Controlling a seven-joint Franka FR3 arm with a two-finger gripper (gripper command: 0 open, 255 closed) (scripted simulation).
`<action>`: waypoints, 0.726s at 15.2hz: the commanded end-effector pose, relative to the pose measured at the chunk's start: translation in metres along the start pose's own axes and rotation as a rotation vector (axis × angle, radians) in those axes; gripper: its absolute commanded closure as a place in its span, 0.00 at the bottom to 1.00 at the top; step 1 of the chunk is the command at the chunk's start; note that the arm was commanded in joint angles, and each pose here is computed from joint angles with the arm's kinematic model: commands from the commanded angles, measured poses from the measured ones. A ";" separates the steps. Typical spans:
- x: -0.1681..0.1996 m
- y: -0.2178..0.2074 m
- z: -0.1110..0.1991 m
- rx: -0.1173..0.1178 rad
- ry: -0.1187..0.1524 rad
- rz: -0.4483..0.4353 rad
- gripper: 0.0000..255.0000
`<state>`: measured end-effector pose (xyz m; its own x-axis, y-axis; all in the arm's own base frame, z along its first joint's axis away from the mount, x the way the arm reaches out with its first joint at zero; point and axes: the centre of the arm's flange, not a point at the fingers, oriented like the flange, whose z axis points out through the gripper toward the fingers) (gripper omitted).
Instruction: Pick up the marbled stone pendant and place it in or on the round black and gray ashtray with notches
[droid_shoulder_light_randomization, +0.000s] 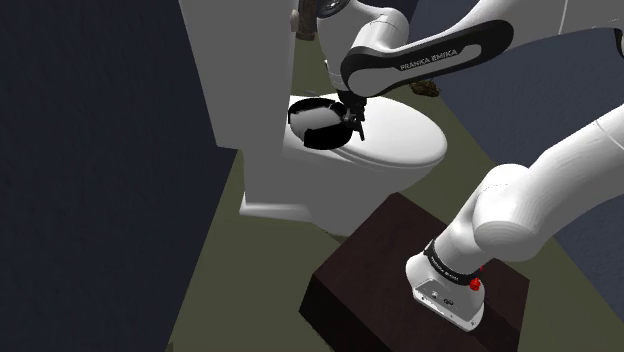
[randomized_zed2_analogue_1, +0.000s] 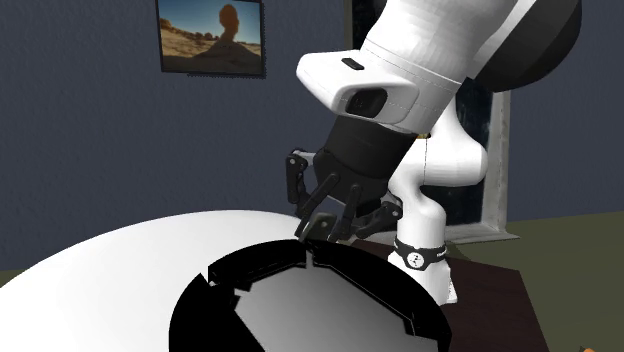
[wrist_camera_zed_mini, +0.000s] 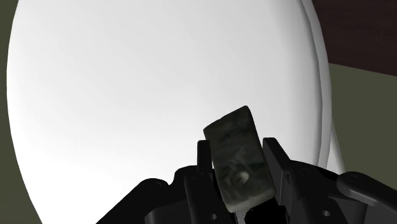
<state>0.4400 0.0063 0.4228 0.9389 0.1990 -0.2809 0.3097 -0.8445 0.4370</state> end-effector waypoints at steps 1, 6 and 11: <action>-0.002 0.002 -0.004 0.000 -0.001 0.000 1.00; -0.009 0.014 -0.027 0.000 -0.001 0.000 1.00; -0.016 0.025 -0.049 0.000 -0.001 0.000 1.00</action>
<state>0.4405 0.0064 0.4746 0.9388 0.1988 -0.2813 0.3098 -0.8445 0.4368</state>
